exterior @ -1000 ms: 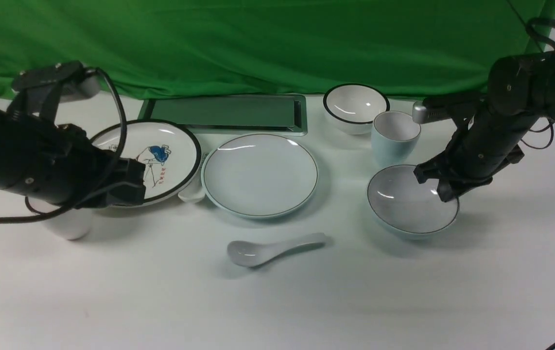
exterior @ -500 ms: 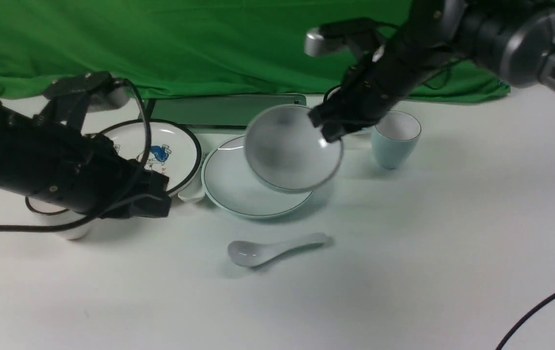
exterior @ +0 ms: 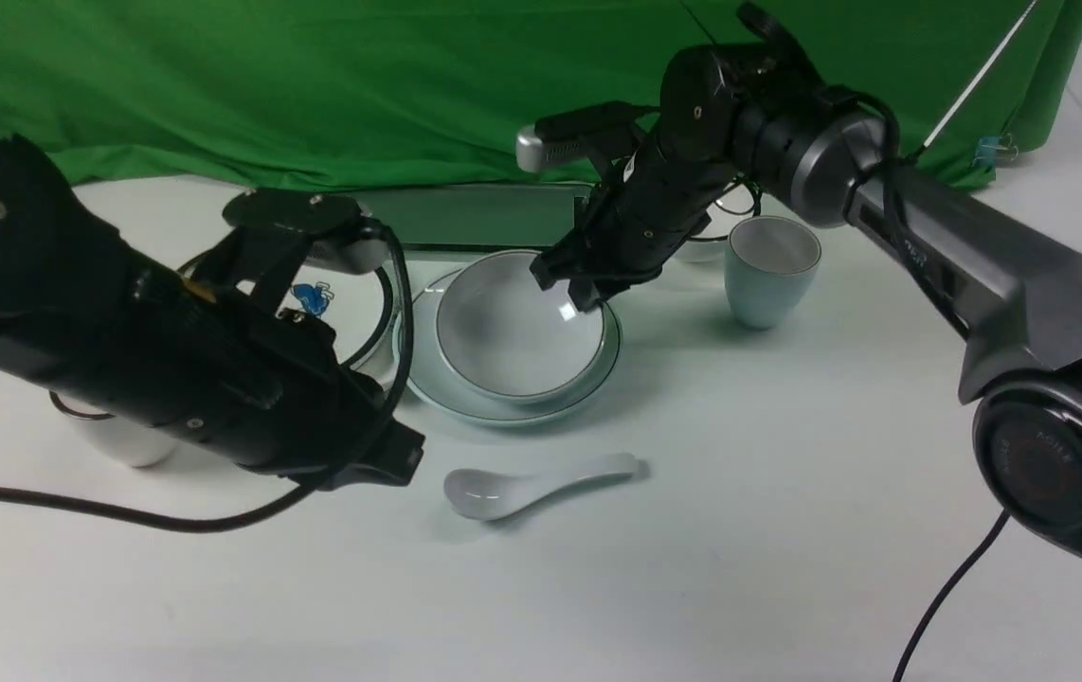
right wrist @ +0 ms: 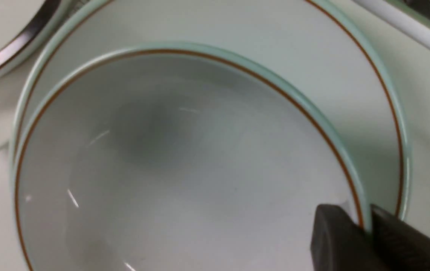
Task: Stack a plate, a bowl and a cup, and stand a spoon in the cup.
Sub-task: Use the right arm to put the blue rice bowl into the blue large plate in the middle, then use the right arm to grab a blue teacup, then use the right arm to put the blue teacup into the blue rice bowl in the middle
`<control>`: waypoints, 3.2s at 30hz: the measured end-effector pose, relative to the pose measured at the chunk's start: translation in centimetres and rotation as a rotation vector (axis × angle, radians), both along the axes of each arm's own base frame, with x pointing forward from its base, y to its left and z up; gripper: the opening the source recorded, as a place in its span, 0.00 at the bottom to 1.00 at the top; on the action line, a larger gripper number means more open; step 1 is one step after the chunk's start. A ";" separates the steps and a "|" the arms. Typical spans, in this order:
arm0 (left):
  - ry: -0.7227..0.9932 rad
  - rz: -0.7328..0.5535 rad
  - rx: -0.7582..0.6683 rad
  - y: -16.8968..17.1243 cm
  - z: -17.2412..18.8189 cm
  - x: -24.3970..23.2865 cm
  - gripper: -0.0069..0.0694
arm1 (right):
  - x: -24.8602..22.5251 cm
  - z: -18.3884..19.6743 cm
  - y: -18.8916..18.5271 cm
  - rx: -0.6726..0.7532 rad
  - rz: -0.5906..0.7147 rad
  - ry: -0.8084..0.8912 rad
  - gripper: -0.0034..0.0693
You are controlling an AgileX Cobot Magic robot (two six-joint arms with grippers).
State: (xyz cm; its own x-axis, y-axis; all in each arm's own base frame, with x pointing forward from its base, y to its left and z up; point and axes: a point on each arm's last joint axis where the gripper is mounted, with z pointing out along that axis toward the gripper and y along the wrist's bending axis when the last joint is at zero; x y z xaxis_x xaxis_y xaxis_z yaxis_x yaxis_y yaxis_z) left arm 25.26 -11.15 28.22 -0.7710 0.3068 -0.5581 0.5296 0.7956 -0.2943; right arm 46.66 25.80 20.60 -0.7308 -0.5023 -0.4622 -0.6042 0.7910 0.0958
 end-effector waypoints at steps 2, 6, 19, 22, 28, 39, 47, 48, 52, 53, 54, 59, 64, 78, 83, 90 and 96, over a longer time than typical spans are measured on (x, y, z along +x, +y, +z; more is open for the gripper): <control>0.000 0.000 0.001 0.0 0.0 0.0 0.05 | 0.0 0.0 0.0 0.002 -0.006 0.002 0.20; -0.001 -0.003 0.003 0.0 0.0 0.0 0.05 | 0.1 0.2 -0.1 0.016 -0.023 0.006 0.50; -0.008 -0.009 0.018 0.0 -0.1 0.0 0.05 | 1.7 7.9 -10.9 -0.044 -0.221 -0.078 0.69; -0.020 -0.003 0.017 0.0 0.0 0.1 0.05 | 3.0 5.7 -13.7 -0.106 -0.279 -0.046 0.69; -0.048 0.013 0.018 0.1 0.1 0.4 0.05 | 3.9 2.9 -14.1 -0.153 -0.284 -0.020 0.68; -0.056 0.013 0.023 0.1 0.1 0.4 0.05 | 4.0 1.7 -14.0 -0.167 -0.257 0.025 0.16; -0.048 0.018 0.020 0.1 0.1 0.4 0.05 | 1.1 8.3 -8.8 -0.013 -0.141 -0.022 0.16; -0.048 0.018 0.020 0.1 0.1 0.4 0.05 | 0.6 8.5 -7.6 -0.010 -0.113 -0.026 0.16; -0.047 0.017 0.020 0.1 0.1 0.4 0.05 | -1.1 6.4 -1.6 -0.020 0.016 -0.022 0.16; -0.045 0.016 0.021 0.1 0.1 0.4 0.05 | -1.2 5.7 -0.8 -0.024 0.031 -0.016 0.16; -0.044 0.016 0.021 0.1 0.1 0.4 0.05 | -1.3 4.9 0.0 -0.029 0.044 -0.010 0.16; -0.044 0.016 0.021 0.1 0.1 0.4 0.05 | -1.0 2.8 1.4 -0.046 0.032 -0.034 0.16; -0.044 0.016 0.021 0.1 0.1 0.4 0.05 | -0.7 2.7 1.4 -0.048 0.015 -0.049 0.16; -0.045 0.017 0.020 0.1 0.1 0.4 0.05 | -1.1 2.3 2.3 -0.047 0.027 -0.048 0.24; -0.063 0.029 0.019 0.1 0.1 0.6 0.05 | -1.8 2.6 2.3 -0.045 0.033 -0.029 0.56; 0.061 -0.048 0.033 -1.5 -0.8 1.1 0.05 | -6.1 9.7 -0.6 -0.045 0.062 -0.059 0.63; 0.080 -0.192 0.177 -5.8 -1.1 3.1 0.08 | -12.1 17.6 -4.6 -0.033 0.123 -0.170 0.55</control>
State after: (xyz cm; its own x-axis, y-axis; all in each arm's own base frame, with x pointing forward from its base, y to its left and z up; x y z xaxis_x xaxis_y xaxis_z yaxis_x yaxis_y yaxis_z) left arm 28.40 -16.94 27.11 -0.7285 0.5391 -0.4226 0.6565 0.7256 -0.2062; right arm 34.52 21.22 38.22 -0.5760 -0.6000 -0.5551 -0.7018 0.7112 -0.0404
